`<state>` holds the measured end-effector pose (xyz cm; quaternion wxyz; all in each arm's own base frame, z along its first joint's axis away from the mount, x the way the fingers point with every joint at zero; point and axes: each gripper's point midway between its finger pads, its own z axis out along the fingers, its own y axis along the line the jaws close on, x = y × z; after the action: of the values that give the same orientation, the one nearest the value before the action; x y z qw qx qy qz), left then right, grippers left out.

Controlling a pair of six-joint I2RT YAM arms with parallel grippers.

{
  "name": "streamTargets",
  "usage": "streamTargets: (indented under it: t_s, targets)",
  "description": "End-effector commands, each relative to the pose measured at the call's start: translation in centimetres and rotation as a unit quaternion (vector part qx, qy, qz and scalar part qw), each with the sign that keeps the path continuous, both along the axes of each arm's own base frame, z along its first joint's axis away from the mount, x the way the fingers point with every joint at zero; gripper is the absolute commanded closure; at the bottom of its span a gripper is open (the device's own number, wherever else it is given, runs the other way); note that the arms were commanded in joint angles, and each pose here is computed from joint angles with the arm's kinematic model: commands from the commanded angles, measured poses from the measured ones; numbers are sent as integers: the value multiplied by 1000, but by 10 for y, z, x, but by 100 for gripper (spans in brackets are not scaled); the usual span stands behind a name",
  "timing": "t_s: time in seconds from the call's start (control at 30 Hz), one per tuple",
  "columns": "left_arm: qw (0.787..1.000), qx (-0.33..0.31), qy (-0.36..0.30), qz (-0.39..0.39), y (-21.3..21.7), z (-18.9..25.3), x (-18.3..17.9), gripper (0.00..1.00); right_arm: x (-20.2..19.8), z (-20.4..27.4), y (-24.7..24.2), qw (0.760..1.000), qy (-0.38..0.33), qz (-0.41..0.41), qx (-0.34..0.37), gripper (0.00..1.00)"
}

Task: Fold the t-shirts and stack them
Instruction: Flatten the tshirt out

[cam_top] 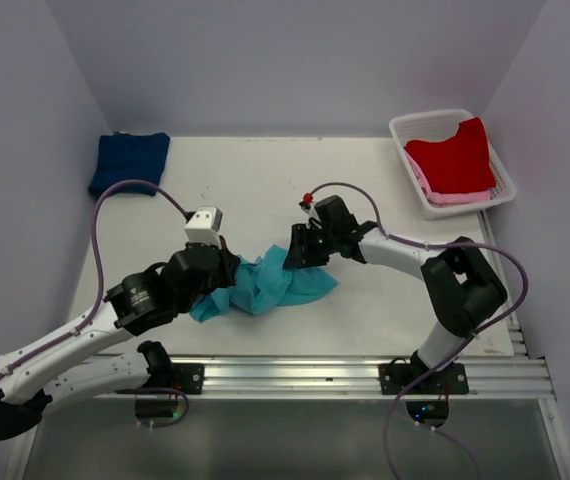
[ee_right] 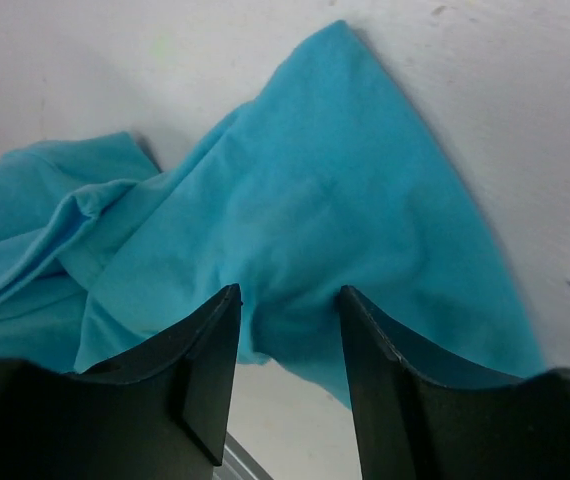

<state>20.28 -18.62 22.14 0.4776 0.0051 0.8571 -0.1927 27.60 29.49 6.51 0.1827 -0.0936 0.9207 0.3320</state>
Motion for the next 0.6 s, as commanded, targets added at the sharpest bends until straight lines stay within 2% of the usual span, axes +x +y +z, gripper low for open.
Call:
streamTargets:
  t_s: [0.0, 0.07, 0.1, 0.13, 0.23, 0.33, 0.57]
  targets:
    - [999, -27, -19, 14, 0, 13, 4, 100, 1, 21, 34, 998, -18, 25, 47, 52]
    - [999, -27, -20, 15, 0, 14, 4, 100, -9, 18, 41, 998, -17, 36, 43, 57]
    - [999, -27, -20, 16, 1, 13, 4, 100, -12, 13, 41, 999, -12, 34, 38, 68]
    - [999, -27, -21, 17, 1, 14, 4, 100, -13, 11, 40, 999, -16, 29, 29, 99]
    - [999, -24, -23, 23, 4, 15, 5, 100, -25, 4, 33, 999, -8, 28, 13, 100]
    - [999, -18, -31, 39, 13, 19, 6, 100, -37, -6, 8, 999, -8, 13, -45, 100]
    - [991, 2, -73, 111, 48, 37, 15, 100, -70, 11, -73, 980, -73, -52, -176, 100]
